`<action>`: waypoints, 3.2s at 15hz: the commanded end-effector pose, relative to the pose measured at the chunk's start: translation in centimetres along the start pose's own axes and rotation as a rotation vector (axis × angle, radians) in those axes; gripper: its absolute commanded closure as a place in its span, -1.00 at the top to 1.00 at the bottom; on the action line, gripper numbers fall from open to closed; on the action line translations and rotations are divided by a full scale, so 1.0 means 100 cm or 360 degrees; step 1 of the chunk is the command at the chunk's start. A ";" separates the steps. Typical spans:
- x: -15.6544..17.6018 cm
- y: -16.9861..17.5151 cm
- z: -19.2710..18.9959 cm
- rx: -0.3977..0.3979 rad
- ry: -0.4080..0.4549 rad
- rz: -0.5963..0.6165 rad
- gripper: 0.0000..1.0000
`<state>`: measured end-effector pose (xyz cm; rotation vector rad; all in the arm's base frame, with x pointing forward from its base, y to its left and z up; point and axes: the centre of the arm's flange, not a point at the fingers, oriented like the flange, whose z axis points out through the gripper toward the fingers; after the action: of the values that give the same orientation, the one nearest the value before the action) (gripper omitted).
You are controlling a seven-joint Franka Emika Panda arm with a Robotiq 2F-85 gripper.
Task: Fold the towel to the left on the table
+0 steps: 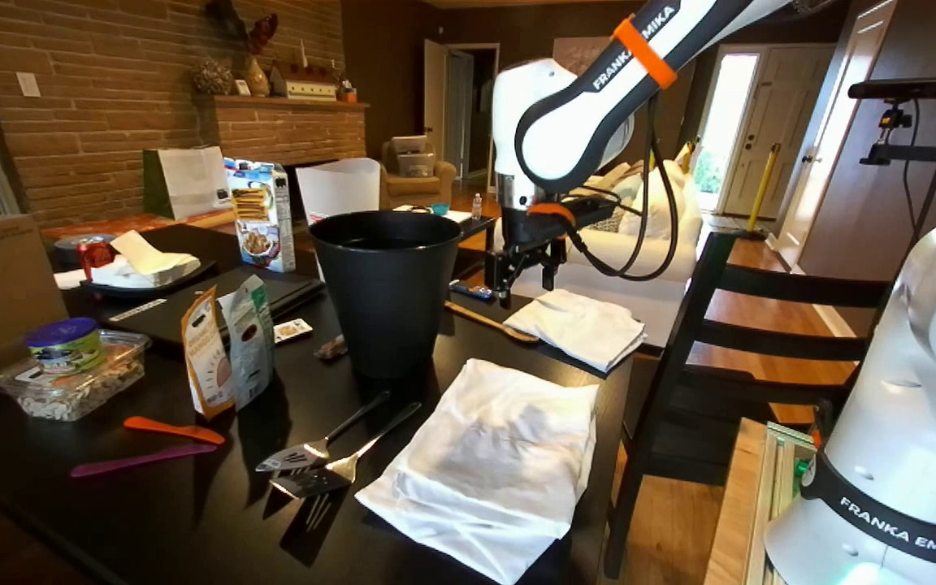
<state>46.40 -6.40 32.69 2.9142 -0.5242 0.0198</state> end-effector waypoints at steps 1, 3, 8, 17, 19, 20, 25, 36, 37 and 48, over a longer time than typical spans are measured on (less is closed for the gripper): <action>0.001 -0.001 0.007 -0.0003 -0.0016 0.0000 1.00; 0.001 -0.002 0.008 -0.0004 -0.0018 -0.0002 1.00; 0.005 -0.008 0.029 0.0003 -0.0023 0.0009 1.00; 0.016 -0.036 0.104 0.0086 0.0066 -0.0014 1.00; 0.019 -0.038 0.116 0.0115 0.0120 -0.0008 1.00; 0.022 -0.039 0.120 0.0129 0.0141 -0.0005 1.00; 0.035 -0.042 0.141 0.0172 0.0248 0.0024 1.00; 0.056 -0.055 0.159 0.0222 0.0337 0.0088 1.00; 0.057 -0.055 0.160 0.0218 0.0338 0.0090 0.50; 0.057 -0.052 0.161 0.0130 0.0301 0.0048 -0.94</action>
<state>52.88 -6.42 15.74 2.9577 -0.5449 0.3358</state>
